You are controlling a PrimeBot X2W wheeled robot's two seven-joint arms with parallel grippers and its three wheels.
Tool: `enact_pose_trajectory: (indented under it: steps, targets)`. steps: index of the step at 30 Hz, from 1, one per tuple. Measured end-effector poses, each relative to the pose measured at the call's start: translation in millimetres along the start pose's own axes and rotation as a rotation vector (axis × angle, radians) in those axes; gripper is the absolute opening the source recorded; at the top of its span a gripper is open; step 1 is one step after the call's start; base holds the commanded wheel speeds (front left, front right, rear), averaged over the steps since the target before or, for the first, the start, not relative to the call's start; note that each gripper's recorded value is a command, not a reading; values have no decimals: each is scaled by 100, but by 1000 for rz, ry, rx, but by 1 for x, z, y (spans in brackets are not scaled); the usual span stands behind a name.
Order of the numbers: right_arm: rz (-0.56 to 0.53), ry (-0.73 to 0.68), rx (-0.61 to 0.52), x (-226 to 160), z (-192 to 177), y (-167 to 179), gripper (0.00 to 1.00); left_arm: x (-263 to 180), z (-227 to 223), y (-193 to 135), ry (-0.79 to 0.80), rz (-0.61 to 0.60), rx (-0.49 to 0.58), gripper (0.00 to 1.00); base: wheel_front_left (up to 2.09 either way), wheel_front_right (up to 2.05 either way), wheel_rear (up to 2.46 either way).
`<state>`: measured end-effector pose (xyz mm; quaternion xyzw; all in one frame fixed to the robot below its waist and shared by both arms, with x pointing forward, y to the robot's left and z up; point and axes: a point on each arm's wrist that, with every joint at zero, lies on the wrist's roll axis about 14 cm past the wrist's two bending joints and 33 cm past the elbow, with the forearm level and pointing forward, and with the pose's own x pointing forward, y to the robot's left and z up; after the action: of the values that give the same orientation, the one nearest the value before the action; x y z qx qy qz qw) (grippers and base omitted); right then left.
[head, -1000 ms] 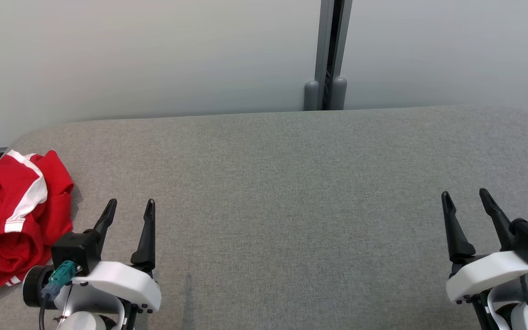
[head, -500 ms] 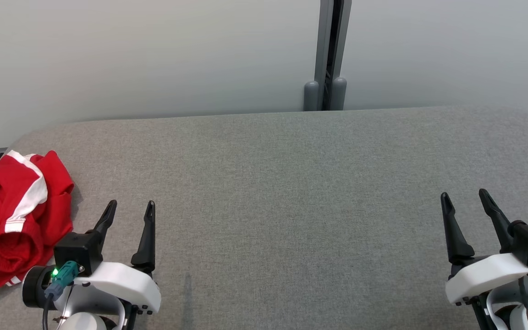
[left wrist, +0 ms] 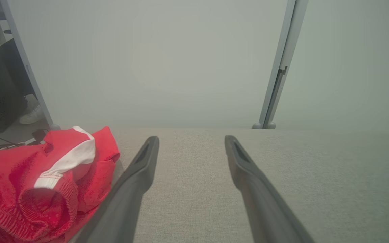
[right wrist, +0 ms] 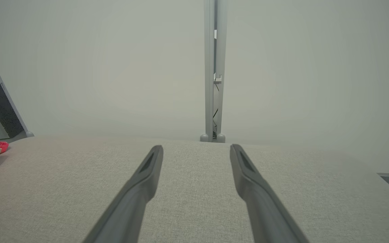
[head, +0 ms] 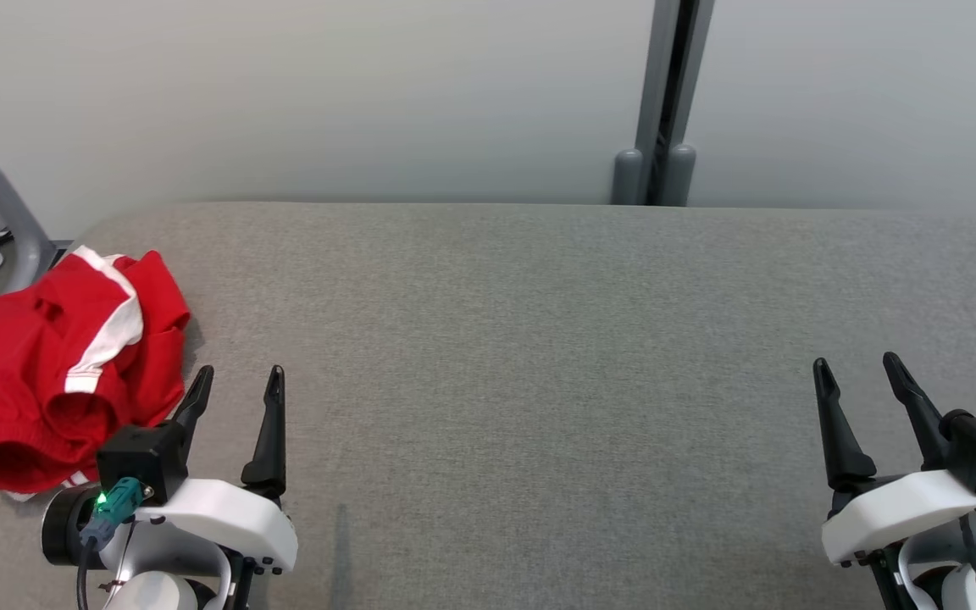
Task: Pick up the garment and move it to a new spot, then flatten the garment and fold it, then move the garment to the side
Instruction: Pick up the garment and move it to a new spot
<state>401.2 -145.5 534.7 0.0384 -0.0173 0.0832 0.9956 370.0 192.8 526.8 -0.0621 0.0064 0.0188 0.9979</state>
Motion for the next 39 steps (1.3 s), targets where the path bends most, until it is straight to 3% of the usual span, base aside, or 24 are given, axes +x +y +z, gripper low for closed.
enact_pose_trajectory:
  steps: [23,39]
  targets:
    - [373,17,51,43,-10,134,100,-74,12,111,-44,353,-8,100,0,0,0]
    - [414,15,65,46,-11,151,100,-87,12,119,-43,381,-13,100,0,0,0]
